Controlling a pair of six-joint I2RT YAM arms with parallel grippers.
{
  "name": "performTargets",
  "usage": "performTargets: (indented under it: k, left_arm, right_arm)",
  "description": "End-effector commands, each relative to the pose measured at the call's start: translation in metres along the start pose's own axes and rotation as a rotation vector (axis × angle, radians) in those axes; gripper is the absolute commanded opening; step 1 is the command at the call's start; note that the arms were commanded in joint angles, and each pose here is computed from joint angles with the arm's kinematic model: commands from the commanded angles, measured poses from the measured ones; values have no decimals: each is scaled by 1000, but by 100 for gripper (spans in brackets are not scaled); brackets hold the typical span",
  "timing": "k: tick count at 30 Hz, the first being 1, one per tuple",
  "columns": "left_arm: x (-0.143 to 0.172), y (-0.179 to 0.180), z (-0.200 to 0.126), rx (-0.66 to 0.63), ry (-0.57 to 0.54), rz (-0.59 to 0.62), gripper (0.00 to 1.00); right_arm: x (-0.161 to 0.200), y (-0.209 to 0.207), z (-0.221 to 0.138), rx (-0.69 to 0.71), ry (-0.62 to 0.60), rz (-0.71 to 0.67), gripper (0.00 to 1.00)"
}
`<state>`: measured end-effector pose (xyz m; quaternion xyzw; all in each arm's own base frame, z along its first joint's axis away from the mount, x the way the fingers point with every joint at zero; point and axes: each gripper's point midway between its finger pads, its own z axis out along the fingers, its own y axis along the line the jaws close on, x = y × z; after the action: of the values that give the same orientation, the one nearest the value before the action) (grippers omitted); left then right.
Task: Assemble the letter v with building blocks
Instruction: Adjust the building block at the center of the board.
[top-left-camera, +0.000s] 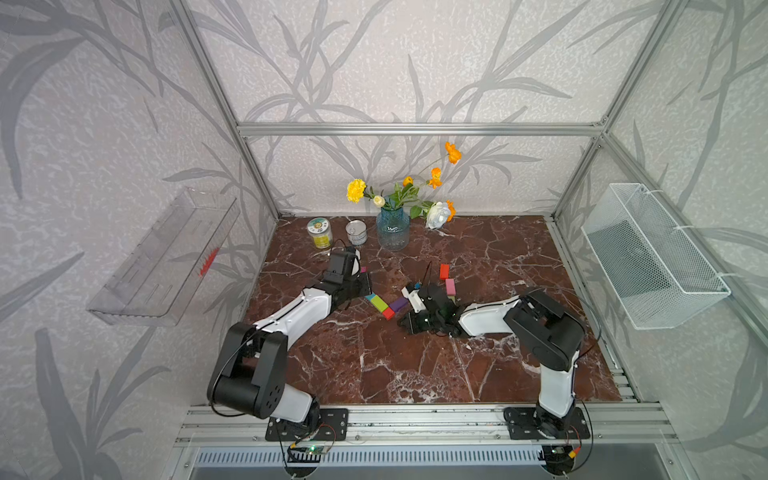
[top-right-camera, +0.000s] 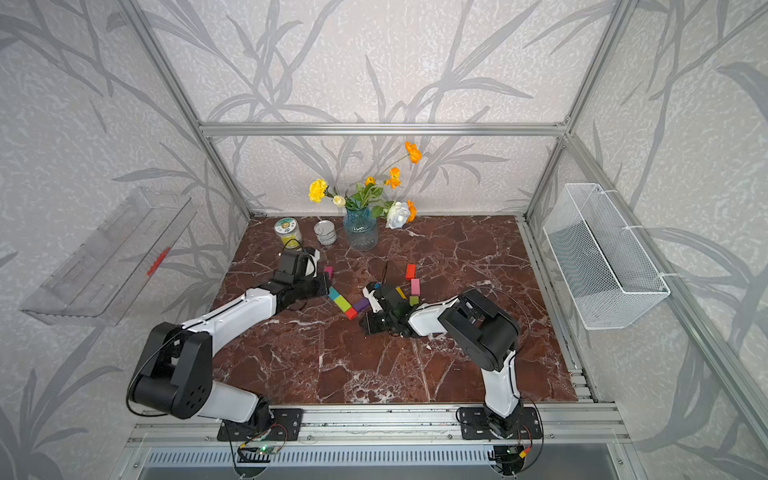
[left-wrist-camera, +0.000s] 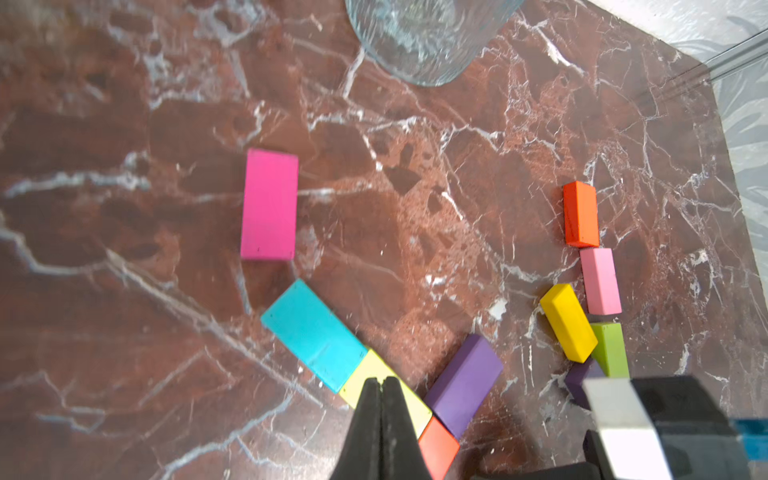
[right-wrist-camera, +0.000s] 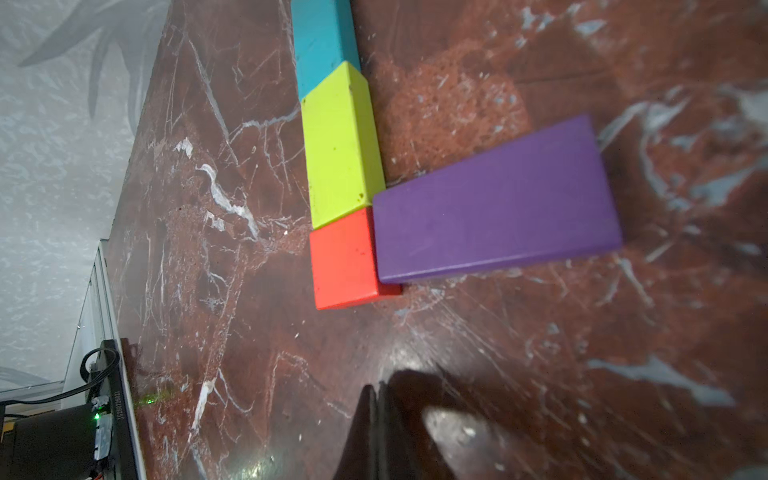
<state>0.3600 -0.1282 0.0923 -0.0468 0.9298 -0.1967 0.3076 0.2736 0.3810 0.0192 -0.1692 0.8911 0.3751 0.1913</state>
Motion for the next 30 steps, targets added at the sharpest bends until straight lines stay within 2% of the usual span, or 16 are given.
performTargets:
  k: [1, 8, 14, 19, 30]
  left_arm:
    - [21, 10, -2, 3, -12, -80, 0]
    - [56, 20, -8, 36, -20, -154, 0]
    - [77, 15, 7, 110, 43, -205, 0]
    - [84, 6, 20, 174, 71, -252, 0]
    - [94, 7, 27, 151, 110, -241, 0]
  right_arm:
    - [9, -11, 7, 51, 35, 17, 0]
    - [3, -10, 14, 49, 37, 9, 0]
    - [-1, -9, 19, 47, 35, 6, 0]
    - [-3, -10, 20, 56, 29, 3, 0]
    - [-3, -12, 23, 61, 30, 5, 0]
